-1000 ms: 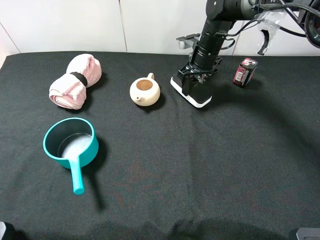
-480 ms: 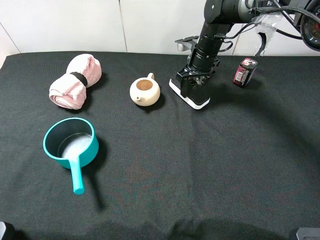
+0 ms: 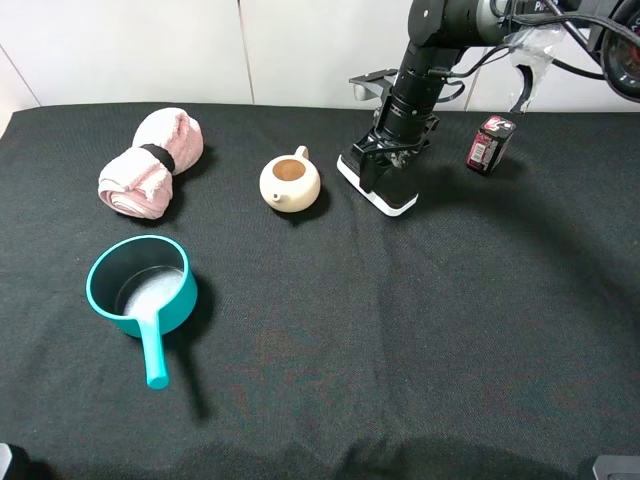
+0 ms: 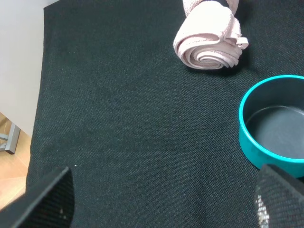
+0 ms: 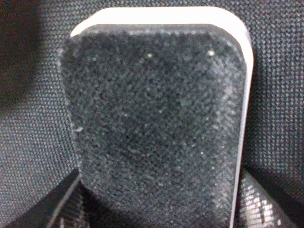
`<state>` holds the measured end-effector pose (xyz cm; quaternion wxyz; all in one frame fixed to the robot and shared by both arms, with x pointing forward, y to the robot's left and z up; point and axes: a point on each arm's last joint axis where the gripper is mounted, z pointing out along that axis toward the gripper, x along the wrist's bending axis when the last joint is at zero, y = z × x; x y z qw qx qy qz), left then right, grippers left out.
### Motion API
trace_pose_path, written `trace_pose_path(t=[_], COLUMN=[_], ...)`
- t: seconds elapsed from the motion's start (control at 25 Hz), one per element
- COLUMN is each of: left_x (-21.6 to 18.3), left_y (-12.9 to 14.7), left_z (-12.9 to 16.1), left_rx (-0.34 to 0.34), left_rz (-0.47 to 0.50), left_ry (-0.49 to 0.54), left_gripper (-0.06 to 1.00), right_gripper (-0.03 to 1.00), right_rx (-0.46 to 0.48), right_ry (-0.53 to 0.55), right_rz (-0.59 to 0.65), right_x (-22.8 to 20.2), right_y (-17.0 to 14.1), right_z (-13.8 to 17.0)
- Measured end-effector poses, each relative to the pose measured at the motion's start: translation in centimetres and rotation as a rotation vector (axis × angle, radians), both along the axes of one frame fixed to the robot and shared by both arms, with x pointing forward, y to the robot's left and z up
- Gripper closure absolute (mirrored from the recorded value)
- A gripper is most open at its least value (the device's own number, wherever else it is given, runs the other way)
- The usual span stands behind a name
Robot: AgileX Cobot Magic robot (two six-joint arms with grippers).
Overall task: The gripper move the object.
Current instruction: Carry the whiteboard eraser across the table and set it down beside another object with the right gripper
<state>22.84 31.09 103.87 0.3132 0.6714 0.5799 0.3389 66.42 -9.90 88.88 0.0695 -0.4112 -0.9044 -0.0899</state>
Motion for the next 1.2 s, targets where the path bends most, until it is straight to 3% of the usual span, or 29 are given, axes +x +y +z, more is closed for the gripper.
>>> trace_pose_path(t=[0.96, 1.2], left_x=[0.00, 0.00], left_y=[0.00, 0.00], left_z=[0.00, 0.00], left_rx=[0.000, 0.000], left_rz=[0.000, 0.000], left_ry=[0.000, 0.000], left_gripper=[0.12, 0.12], right_gripper=[0.50, 0.42], right_rx=[0.046, 0.055], right_ry=[-0.024, -0.024], right_rz=[-0.012, -0.003], right_x=[0.24, 0.22], right_y=[0.41, 0.48], right_z=[0.10, 0.12])
